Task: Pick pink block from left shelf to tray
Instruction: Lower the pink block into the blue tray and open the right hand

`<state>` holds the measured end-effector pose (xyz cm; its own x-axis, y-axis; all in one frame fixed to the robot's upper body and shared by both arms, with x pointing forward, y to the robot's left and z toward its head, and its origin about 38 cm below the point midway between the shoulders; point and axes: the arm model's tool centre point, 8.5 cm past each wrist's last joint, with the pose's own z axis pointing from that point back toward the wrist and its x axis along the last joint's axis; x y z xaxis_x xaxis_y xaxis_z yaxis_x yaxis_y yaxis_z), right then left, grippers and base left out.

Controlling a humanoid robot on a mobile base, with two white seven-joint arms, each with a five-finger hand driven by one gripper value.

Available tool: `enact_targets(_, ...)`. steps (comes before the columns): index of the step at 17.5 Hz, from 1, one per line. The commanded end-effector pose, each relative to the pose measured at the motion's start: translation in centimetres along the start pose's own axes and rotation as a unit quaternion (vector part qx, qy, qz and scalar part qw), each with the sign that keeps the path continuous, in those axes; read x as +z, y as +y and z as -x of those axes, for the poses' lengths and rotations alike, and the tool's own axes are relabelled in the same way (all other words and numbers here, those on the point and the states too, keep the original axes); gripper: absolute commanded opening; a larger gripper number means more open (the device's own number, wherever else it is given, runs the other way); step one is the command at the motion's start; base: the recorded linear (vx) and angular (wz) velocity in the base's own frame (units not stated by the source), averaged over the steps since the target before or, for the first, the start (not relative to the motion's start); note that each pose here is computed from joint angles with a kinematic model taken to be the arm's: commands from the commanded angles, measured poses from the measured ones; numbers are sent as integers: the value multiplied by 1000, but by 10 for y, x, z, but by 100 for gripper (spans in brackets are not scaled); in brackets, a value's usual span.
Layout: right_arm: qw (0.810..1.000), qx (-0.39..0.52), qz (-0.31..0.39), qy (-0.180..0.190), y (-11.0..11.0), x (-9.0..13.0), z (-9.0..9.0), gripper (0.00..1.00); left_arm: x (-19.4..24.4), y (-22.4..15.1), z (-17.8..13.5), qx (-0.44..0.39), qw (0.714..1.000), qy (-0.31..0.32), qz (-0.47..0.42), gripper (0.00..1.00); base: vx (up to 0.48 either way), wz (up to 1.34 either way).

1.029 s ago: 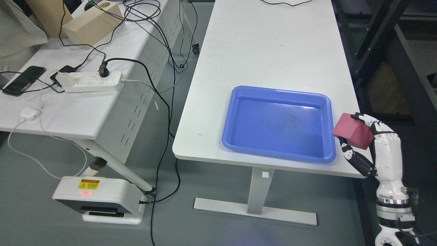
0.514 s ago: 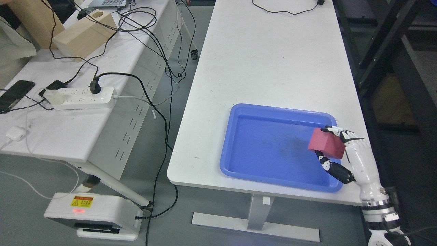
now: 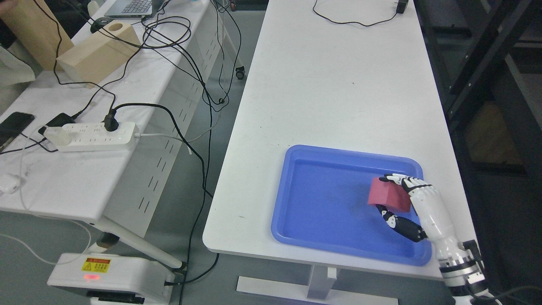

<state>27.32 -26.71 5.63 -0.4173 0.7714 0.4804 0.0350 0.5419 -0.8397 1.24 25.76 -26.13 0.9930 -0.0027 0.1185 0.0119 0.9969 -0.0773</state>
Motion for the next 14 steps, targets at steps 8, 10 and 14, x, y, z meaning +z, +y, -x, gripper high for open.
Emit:
enact_targets(8, 997, -72, 27, 7, -17, 28, 12, 72, 2, 10, 7, -1, 1000, 2, -8, 100, 21, 0)
enact_targets(10, 995, -101, 26, 11, -20, 31, 15, 79, 2, 10, 7, -1, 1000, 2, -8, 100, 0, 0)
enact_targets(14, 983, -183, 6, 19, -29, 33, 25, 89, 2, 10, 7, -1, 1000, 2, -8, 100, 0, 0)
